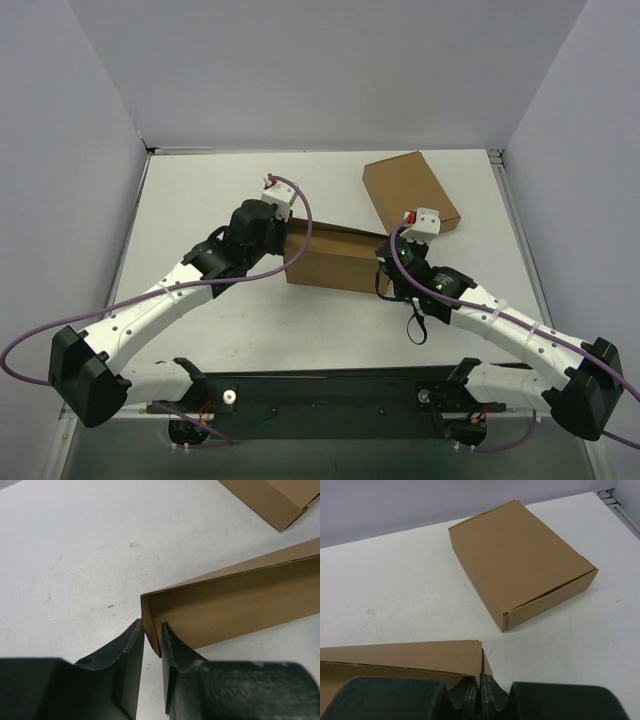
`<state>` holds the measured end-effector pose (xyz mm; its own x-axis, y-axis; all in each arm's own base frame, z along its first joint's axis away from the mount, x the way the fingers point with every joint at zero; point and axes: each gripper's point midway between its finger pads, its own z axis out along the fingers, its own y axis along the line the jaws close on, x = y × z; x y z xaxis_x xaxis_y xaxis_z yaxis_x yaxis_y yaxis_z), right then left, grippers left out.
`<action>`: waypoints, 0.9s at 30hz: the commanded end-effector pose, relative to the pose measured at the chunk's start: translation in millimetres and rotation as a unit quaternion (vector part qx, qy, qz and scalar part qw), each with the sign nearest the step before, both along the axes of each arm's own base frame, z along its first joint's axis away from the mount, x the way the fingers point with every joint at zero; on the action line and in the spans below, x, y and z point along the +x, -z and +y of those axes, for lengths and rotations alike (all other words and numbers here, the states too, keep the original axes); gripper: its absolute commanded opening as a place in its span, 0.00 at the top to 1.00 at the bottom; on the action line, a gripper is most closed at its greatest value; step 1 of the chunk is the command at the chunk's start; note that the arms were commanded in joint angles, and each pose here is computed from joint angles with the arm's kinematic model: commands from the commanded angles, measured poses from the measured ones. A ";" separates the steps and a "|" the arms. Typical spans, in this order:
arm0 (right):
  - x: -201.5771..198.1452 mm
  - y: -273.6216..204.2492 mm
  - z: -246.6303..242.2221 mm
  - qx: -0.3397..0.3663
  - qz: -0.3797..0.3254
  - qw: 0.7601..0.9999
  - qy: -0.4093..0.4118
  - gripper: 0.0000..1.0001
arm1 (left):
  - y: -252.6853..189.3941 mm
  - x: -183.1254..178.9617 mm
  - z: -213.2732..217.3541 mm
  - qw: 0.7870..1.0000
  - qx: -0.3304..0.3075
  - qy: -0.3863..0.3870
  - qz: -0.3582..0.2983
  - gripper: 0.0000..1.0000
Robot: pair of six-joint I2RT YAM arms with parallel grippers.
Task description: Fold the paper box
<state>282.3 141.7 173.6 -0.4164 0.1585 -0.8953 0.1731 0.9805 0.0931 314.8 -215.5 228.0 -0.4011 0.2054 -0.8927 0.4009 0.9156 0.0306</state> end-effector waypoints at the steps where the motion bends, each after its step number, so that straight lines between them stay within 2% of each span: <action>1: -64.8 95.5 -30.9 -0.121 0.201 0.971 -0.054 1.00 | -16.9 3.9 -2.0 1.000 -0.012 -0.004 -0.016 0.75; 2: -65.0 95.8 -31.4 -0.121 0.201 0.971 -0.053 1.00 | -15.0 3.2 -1.9 1.000 -0.012 -0.004 -0.014 0.81; 8: -65.4 96.1 -31.5 -0.121 0.202 0.971 -0.053 1.00 | 4.5 -2.2 -0.2 1.000 -0.017 -0.006 0.000 0.98; 20: -66.1 97.0 -31.1 -0.119 0.203 0.970 -0.054 1.00 | 22.1 -15.3 -2.4 0.997 -0.071 -0.017 0.021 1.00; 27: -67.1 96.4 -31.6 -0.119 0.202 0.971 -0.055 1.00 | 44.2 -20.6 7.6 0.998 -0.055 -0.030 0.031 1.00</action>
